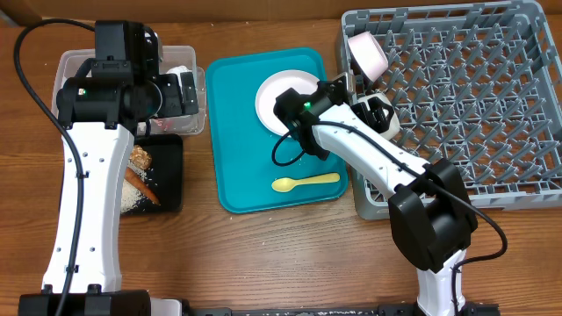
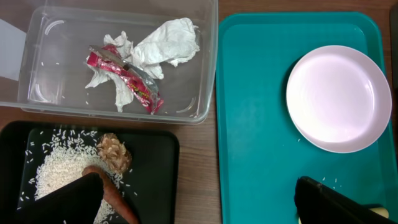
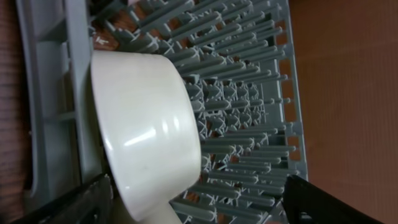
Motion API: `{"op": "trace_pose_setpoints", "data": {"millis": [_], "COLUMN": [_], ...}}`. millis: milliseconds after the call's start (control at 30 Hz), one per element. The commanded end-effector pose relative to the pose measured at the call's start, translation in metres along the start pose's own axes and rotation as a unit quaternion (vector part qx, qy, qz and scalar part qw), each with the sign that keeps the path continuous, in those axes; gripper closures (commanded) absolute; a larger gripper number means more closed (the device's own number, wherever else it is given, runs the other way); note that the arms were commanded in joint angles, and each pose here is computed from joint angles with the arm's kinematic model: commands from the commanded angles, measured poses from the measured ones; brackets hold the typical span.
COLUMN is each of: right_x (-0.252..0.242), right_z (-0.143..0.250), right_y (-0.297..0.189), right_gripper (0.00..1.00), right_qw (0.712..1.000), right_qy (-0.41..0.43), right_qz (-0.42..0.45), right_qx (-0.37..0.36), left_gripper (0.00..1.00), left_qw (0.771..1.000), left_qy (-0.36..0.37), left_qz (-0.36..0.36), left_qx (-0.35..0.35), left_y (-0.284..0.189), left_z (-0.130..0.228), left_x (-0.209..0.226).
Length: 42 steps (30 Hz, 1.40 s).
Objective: Sort waste into correct bins and load items into the dishwasher
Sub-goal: 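Return the right gripper to the teal tray and grasp the pink plate rim, then lift the pink plate with the right gripper and stand it in the rack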
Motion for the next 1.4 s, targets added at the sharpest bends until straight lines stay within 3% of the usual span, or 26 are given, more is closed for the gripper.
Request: {"op": "trace_pose_setpoints", "data": {"millis": [0, 233, 433, 533, 767, 1033, 1367], "right_x": [0.003, 0.006, 0.040, 0.055, 0.080, 0.137, 0.160], "right_z": [-0.004, -0.034, -0.056, -0.062, -0.063, -0.021, -0.006], "right_y": [-0.004, -0.041, -0.087, -0.097, -0.087, -0.049, -0.017], "right_gripper": [0.07, 0.00, 0.00, 0.02, 0.20, 0.34, 0.35], "right_qw": [0.998, 0.977, 0.903, 0.875, 0.859, 0.853, 0.853], "right_qy": [0.057, 0.123, 0.174, 0.184, 0.237, 0.263, 0.276], "right_qz": [-0.021, -0.163, -0.369, -0.424, -0.424, -0.386, -0.363], "right_qx": [0.013, 0.068, 0.135, 0.141, 0.161, 0.232, 0.253], "left_gripper": [0.00, 0.00, 0.00, 0.00, 0.00, 0.00, 0.00], "left_qw": [1.000, 1.000, 1.000, 1.000, 1.000, 1.000, 1.000], "left_qy": [-0.005, -0.005, -0.005, -0.005, -0.005, -0.005, -0.005], "left_qz": [-0.003, -0.003, -0.003, -0.003, -0.003, -0.003, -0.003], "left_qx": [-0.008, -0.008, -0.008, -0.008, -0.008, -0.008, -0.008], "left_y": [-0.004, -0.004, -0.004, -0.004, -0.004, -0.004, -0.004], "left_z": [-0.005, -0.005, -0.005, -0.005, -0.005, -0.005, -0.005], "left_x": [0.001, 0.001, 0.001, 0.001, 0.001, 0.001, 0.001]}}
Point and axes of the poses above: each gripper's point midway between its finger pads, its own y axis out along the fingers, its own x axis along the line the jaws close on, z = x × y, the point moved 5 cm from there along -y, back along the fingers, and after that the axes turned 11 degrees about y, right-handed, at the moved point
